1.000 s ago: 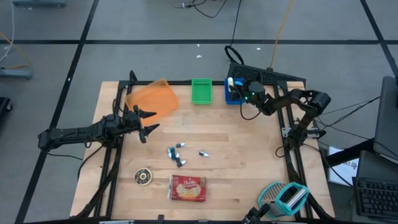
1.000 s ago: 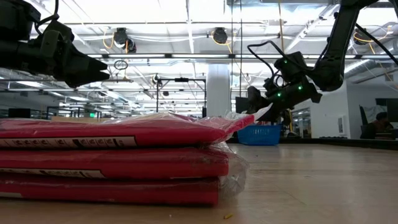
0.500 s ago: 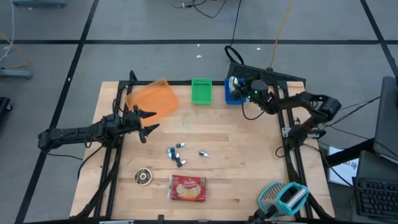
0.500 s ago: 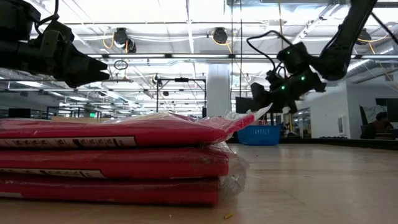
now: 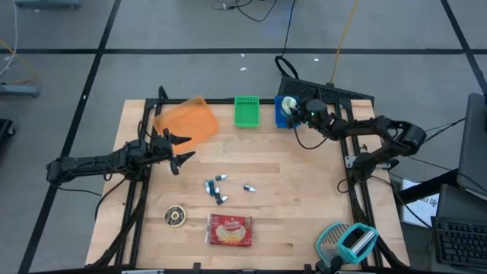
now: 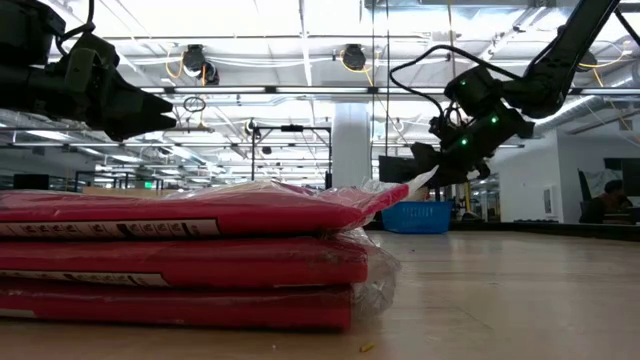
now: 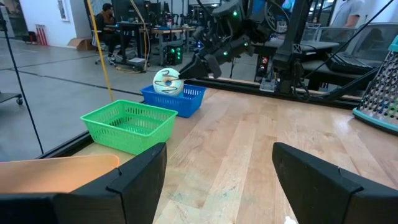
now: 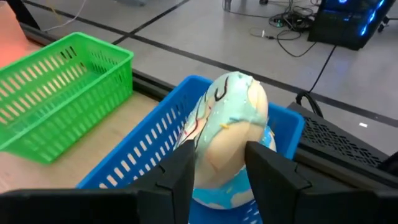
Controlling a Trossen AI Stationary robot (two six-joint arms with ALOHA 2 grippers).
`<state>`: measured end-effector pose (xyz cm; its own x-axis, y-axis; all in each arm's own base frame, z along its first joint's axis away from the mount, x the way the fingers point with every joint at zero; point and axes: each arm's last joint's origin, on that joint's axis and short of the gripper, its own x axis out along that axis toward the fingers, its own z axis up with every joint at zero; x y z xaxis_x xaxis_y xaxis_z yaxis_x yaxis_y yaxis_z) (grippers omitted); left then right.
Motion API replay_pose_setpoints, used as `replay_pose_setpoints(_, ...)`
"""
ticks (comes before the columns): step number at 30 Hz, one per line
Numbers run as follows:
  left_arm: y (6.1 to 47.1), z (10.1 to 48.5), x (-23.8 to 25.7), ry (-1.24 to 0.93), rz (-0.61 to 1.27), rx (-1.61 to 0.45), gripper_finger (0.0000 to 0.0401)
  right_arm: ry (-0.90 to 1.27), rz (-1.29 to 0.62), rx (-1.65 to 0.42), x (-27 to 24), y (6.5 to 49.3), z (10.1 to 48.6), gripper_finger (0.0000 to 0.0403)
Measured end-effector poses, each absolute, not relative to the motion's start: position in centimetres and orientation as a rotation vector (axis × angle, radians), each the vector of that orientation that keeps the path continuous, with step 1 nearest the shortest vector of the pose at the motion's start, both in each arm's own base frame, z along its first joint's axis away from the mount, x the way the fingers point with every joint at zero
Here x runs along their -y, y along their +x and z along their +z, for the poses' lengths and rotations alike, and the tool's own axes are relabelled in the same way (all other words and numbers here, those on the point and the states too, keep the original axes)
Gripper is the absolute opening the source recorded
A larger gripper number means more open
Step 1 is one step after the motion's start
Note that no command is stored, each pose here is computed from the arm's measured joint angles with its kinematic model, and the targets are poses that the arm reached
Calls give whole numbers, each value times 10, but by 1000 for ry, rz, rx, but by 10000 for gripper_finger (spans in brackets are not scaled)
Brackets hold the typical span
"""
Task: Pick & Place Food Item
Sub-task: Put the light blue doughnut into the blue bin
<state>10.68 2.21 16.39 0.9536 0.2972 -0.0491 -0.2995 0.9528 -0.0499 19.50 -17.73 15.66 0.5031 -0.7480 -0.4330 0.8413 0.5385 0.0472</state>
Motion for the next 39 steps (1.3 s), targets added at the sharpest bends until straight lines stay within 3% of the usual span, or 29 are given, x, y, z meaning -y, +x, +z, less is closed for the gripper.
replay_pose_setpoints(14, 107, 164, -22, -57, 303, -41, 296, 312, -974, -350, 177, 196, 158, 126)
replay_pose_setpoints(26, 107, 164, -22, -57, 303, -41, 296, 377, -921, -299, 180, 195, 160, 8)
replay_pose_setpoints(39, 107, 164, -22, -57, 303, -41, 296, 408, -892, -185, 183, 198, 168, 1)
